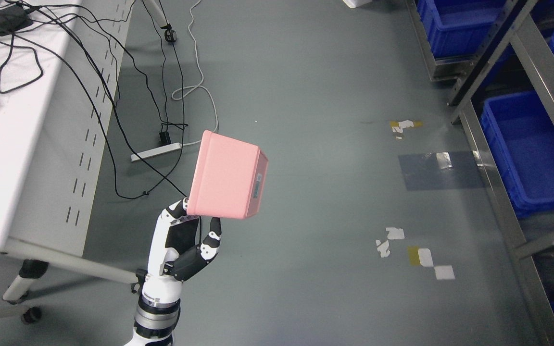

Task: Place storage box into left shelf container
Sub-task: 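Hold the pink box up in the left hand while turning toward the shelf rack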

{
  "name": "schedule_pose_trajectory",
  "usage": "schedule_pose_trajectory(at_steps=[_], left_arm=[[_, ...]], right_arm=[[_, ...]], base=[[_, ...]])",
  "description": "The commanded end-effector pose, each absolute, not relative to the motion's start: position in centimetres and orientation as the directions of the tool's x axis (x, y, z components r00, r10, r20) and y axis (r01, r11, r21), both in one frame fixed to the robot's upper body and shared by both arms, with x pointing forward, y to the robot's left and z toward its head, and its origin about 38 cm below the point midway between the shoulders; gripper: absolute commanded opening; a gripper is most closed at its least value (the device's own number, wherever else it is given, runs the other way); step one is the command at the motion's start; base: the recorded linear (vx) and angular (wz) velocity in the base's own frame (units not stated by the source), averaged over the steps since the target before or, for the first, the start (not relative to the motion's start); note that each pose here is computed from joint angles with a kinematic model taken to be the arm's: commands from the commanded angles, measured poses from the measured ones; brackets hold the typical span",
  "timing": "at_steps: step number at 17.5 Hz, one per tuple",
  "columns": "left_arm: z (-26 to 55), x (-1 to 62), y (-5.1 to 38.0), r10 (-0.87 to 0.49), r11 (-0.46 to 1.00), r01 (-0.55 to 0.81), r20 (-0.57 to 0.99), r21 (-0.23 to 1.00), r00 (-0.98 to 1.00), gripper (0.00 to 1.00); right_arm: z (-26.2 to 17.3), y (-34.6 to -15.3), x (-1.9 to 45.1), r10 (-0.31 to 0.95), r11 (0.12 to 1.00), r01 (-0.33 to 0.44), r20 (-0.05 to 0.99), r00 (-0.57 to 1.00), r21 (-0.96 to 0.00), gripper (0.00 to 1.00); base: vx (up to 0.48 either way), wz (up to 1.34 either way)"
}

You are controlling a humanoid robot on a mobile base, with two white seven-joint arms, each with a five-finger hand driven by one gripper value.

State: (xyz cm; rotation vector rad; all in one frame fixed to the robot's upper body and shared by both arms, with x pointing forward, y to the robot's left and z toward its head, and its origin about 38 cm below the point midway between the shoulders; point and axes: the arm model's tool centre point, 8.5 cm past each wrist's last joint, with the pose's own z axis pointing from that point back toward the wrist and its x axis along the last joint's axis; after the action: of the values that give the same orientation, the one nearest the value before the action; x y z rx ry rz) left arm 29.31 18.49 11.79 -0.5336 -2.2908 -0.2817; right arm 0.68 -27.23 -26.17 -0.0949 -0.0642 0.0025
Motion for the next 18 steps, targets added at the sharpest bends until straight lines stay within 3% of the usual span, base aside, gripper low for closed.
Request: schedule_pose_trajectory(at_steps=[1, 12, 18], left_arm=[[9.9, 29.3, 19.9, 0.254, 0.901, 0.432, 0.763, 0.037, -0.594, 0.05], [6.9, 29.3, 19.9, 0.260, 0.901, 0.434, 0.816, -0.012, -0.517, 0.05], [5.3, 28.9, 18.3, 0.283, 0.878, 0.477, 0.841, -0.034, -0.461, 0.05]], right_arm=[[-26.1, -28.4, 1.8, 0.005, 0.993, 0.006, 0.089, 0.996, -0.118, 1.00], [-26.1, -28.4, 1.8, 0.005, 0.993, 0.006, 0.089, 0.996, -0.117, 1.00], [-26.1, -28.4, 1.8, 0.005, 0.993, 0.006, 0.089, 0.996, -0.117, 1.00]], base=[[0.584, 0.14], [0.510, 0.18], [0.470, -0.91]])
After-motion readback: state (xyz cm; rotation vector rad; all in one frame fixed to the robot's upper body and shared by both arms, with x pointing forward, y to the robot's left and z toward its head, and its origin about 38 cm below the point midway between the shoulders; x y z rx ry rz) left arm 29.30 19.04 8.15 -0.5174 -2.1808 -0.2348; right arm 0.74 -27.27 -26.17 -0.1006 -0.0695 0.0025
